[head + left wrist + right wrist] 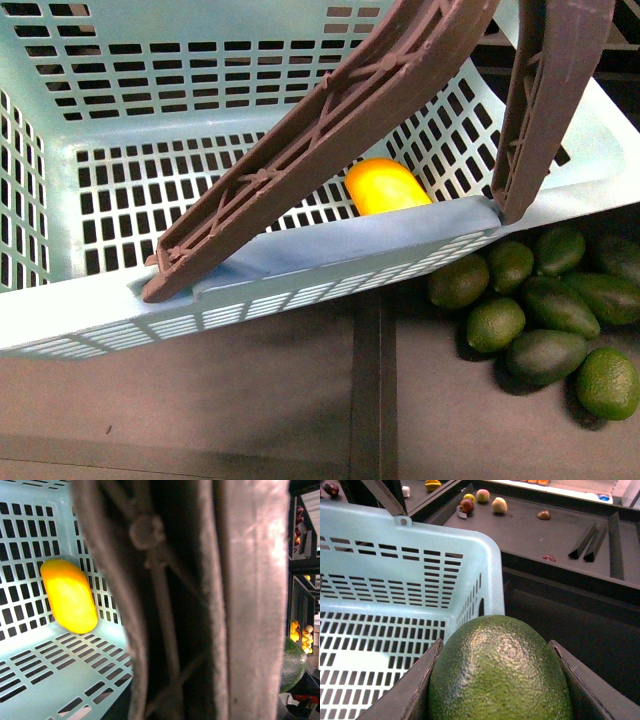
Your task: Pick mango and avocado into basket
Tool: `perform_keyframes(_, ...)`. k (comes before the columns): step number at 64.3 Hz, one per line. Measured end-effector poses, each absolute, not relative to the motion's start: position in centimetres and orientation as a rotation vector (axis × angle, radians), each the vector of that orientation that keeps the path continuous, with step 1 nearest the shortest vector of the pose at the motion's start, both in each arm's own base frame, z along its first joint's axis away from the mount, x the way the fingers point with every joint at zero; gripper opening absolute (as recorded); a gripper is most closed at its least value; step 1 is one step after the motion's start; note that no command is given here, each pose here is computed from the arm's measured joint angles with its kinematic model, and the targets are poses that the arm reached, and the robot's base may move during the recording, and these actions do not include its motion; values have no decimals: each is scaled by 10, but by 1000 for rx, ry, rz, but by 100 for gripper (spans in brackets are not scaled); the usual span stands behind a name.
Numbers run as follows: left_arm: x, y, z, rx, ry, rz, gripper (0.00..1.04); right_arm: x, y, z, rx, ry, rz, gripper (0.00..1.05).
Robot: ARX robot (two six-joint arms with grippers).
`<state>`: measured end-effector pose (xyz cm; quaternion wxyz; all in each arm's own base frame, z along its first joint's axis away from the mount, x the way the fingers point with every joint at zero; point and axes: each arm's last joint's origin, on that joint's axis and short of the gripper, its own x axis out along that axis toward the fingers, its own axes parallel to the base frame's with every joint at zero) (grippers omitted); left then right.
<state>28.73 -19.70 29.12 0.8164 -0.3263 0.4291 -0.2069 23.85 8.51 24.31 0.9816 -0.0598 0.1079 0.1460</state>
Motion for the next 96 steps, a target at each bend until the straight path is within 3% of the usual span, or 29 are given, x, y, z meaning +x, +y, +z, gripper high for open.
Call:
perform_keyframes(24,287,-197,291,-696,915,-442,14,285,130,220,44,301,270,54)
perform_keyframes(43,287,-197,291,-695,915,-441,14,294,133,221,157,299,240,97)
perform_keyframes(62,288,-196,291,-698,914,-437,14,264,78,244,255,211,84,96)
perform_keyframes(68,288,-197,291,-694,912,-438,14,254,67,245,184,41,14,82)
perform_keyframes(72,287,-198,291,-692,915,-444,14,246,60,237,123,5,9,74)
perform_keyframes(80,287,-198,291,-702,922,-445,14,219,41,214,32,9,9,46)
perform_keyframes(96,287,-198,291,-698,919,-445,14,189,23,196,8,10,4,6)
